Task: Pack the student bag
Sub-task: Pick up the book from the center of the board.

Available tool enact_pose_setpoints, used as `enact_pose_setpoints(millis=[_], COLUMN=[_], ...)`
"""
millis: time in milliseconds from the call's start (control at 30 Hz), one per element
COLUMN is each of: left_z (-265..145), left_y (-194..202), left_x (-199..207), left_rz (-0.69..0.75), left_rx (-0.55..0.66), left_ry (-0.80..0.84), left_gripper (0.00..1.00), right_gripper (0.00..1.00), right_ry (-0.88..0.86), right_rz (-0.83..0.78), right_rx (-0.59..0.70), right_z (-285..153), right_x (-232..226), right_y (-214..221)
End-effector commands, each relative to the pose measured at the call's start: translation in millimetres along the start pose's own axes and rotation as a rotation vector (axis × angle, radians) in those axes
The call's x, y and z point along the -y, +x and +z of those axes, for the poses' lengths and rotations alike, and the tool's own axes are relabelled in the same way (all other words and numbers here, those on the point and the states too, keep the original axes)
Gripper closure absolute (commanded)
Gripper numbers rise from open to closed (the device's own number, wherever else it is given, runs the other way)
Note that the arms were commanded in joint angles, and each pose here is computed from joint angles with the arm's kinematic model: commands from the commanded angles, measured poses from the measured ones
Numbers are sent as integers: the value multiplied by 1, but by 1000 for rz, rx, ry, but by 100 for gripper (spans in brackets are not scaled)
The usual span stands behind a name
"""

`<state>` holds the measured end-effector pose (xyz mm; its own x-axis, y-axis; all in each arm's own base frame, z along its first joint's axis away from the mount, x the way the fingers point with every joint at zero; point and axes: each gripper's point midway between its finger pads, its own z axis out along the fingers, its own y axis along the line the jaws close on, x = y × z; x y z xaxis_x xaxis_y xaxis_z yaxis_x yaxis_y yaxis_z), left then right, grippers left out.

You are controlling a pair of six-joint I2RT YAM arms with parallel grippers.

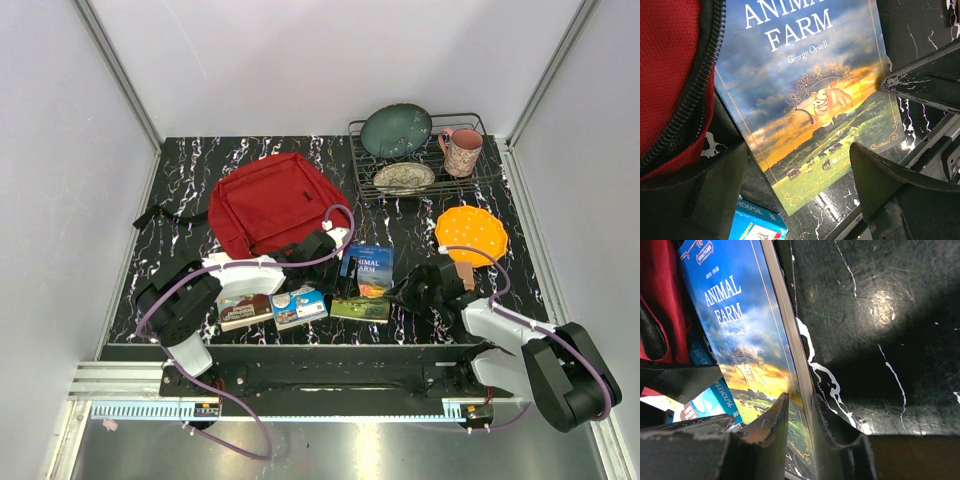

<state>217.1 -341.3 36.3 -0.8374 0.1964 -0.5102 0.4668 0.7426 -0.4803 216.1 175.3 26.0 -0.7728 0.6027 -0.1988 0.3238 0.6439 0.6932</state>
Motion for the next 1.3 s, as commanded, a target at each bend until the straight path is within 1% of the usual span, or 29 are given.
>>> enact_pose_setpoints(millis=[0,233,333,367,400,433,533,600,633,700,800,833,867,900,967,1000,1033,1100,1133,1200,1233,1267], left_z=[0,0,0,0,0,0,1,1,1,1,-2,-4,-6,-8,-19,-23,-33,-46,-61,-78,-95,-104], left_y=[9,9,10,10,10,10,8,9,9,10,8,6,5,6,-3,-5,-14,-24,-37,-50,-65,-72], left_x=[57,58,59,59,59,58,59,58,58,54,48,45,44,42,46,47,53,59,65,72,76,76], left_rz=[32,36,36,37,38,38,38,36,34,28,25,24,24,25,34,38,52,60,70,76,85,88], left_rx=[-36,-34,-37,-38,-38,-39,-35,-37,-34,-34,-20,-6,0,5,45,53,91,127,181,237,307,343], left_ry=[233,235,236,237,238,237,237,234,229,213,172,153,145,135,140,136,147,151,160,164,160,156], left_gripper=[15,15,15,15,15,15,15,15,15,15,15,15,15,15,14,13,12,10,9,5,4,2], right_gripper=[72,73,69,68,63,61,61,61,67,74,90,92,97,100,100,100,100,100,100,100,100,100], right_ry=[-346,-420,-440,-434,-429,-424,-363,-319,-296,-242,-150,-144,-129,-71,-80,-56,-94,-108,-147,-200,-238,-276], right_rz=[-28,-35,-54,-54,-57,-63,-36,-48,-39,-26,-21,-29,-32,-29,-54,-60,-78,-98,-113,-140,-156,-172], right_rx=[-62,-62,-59,-59,-61,-67,-71,-78,-77,-63,-30,-13,4,21,71,88,114,136,155,164,171,167], right_z=[-18,-26,-29,-29,-29,-28,-22,-18,-16,-12,-11,-15,-17,-19,-32,-37,-46,-59,-69,-83,-91,-99], right_x=[-87,-99,-104,-104,-103,-102,-92,-85,-80,-69,-53,-54,-54,-43,-50,-46,-57,-65,-75,-90,-98,-109], right_y=[2,3,3,3,3,4,4,4,4,3,-2,-5,-9,-10,-19,-21,-26,-29,-32,-33,-33,-32])
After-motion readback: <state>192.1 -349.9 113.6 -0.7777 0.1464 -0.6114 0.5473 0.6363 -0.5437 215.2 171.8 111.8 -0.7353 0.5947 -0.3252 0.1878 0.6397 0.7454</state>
